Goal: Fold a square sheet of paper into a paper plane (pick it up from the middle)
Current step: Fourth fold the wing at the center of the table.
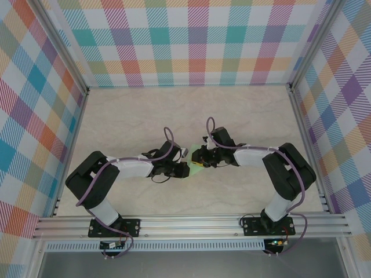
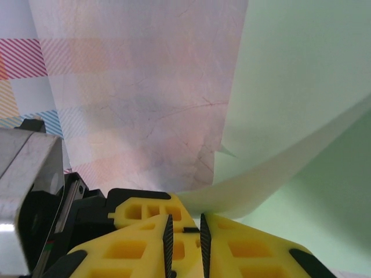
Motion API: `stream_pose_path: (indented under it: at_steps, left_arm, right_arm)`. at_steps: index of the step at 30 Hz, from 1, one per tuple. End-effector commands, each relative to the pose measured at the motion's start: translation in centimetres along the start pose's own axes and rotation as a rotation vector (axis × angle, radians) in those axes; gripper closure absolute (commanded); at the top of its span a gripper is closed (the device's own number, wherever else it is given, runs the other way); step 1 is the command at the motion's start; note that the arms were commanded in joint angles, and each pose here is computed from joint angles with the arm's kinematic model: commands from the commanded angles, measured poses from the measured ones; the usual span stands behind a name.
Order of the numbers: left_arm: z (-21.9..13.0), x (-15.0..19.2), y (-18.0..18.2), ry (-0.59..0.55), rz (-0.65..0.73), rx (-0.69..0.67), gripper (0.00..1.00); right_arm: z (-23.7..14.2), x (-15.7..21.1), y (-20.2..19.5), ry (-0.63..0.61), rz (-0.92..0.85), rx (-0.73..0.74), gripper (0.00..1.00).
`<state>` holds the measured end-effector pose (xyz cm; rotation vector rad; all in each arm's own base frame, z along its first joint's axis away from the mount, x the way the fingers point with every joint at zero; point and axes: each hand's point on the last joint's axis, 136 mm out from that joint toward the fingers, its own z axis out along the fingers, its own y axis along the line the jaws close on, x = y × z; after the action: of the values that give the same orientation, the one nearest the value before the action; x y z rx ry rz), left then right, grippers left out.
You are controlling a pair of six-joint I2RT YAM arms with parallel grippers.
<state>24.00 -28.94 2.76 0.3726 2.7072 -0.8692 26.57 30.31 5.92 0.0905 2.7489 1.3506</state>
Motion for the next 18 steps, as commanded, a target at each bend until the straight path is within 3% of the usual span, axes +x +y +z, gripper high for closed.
stream_pose_path:
  at_steps: [1,9,18]
  left_arm:
    - [-0.6,-0.3,-0.1,-0.009,-0.005,0.016,0.86]
    - [-0.9,0.2,0.6,0.004,0.016,-0.027,0.75]
    - [-0.8,0.3,0.9,0.017,0.038,-0.040,0.81]
  right_arm:
    - [0.3,-1.1,1.2,-0.022,-0.021,-0.027,0.78]
    - [0.9,-1.6,0.3,-0.028,0.007,0.005,0.78]
    - [1.0,-1.8,0.2,-0.034,0.017,0.016,0.78]
